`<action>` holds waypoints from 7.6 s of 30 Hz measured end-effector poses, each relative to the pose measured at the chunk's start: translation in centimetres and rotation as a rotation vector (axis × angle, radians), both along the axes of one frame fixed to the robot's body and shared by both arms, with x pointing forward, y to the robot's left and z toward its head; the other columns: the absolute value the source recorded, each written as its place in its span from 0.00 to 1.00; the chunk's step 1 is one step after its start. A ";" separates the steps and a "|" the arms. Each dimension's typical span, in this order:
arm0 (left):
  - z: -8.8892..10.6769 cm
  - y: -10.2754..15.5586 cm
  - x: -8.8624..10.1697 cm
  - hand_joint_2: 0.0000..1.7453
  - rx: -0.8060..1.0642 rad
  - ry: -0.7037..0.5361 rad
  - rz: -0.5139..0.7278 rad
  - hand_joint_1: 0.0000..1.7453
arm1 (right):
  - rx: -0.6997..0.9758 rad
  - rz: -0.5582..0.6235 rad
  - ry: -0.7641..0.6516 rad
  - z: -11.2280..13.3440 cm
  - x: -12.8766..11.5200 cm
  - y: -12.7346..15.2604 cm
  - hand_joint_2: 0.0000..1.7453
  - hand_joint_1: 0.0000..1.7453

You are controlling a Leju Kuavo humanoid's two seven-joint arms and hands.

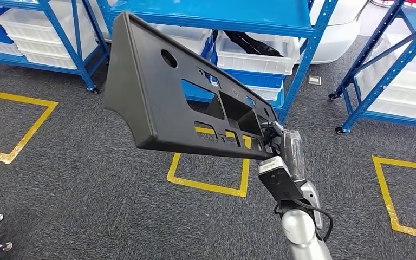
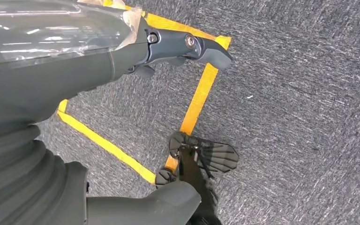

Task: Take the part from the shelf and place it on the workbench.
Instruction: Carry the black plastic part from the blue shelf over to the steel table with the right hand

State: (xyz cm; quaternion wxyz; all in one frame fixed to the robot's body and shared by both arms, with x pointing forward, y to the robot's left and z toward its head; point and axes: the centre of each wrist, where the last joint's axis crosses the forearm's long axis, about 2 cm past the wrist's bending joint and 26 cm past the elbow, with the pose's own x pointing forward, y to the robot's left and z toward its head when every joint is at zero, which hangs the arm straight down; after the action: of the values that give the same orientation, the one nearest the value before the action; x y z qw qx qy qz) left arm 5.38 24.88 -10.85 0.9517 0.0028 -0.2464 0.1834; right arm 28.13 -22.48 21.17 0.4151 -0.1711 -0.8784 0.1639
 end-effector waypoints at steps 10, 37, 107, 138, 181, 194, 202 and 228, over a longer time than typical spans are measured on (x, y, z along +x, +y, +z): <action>0.0 0.0 0.1 1.00 0.001 -0.006 0.013 0.00 | 0.007 0.001 0.000 -0.1 0.1 -0.1 1.00 1.00; 0.0 0.4 0.0 1.00 0.006 -0.006 -0.028 0.00 | -0.065 -0.075 -0.032 0.7 -0.2 -1.3 1.00 1.00; 0.2 -0.2 1.0 1.00 0.012 0.017 0.070 0.00 | -0.017 0.000 -0.039 0.5 2.7 -0.5 1.00 1.00; 0.1 -0.7 -0.1 1.00 0.019 0.144 0.004 0.00 | -0.033 -0.038 0.073 -3.0 0.6 -0.8 1.00 1.00; 0.0 -0.8 -0.6 1.00 0.010 0.135 -0.064 0.00 | -0.029 -0.123 0.110 -4.7 -1.8 -3.3 1.00 1.00; 0.0 -0.9 -0.4 1.00 0.012 0.129 -0.064 0.00 | -0.029 -0.114 0.101 -4.9 -2.0 -3.6 1.00 1.00; 0.0 -0.9 -0.6 1.00 0.003 0.130 -0.064 0.00 | -0.035 -0.112 0.100 -4.9 -2.0 -3.5 1.00 1.00; 0.0 -0.9 -0.5 1.00 0.001 0.121 -0.049 0.00 | -0.044 -0.103 0.100 -4.9 -1.6 -3.8 1.00 1.00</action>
State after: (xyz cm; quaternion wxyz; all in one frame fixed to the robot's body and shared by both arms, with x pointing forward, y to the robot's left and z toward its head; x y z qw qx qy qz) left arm 4.87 23.97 -10.83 0.9691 0.0084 -0.1883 0.1594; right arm 26.48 -26.24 16.25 0.4625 -0.2169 -0.8427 0.1698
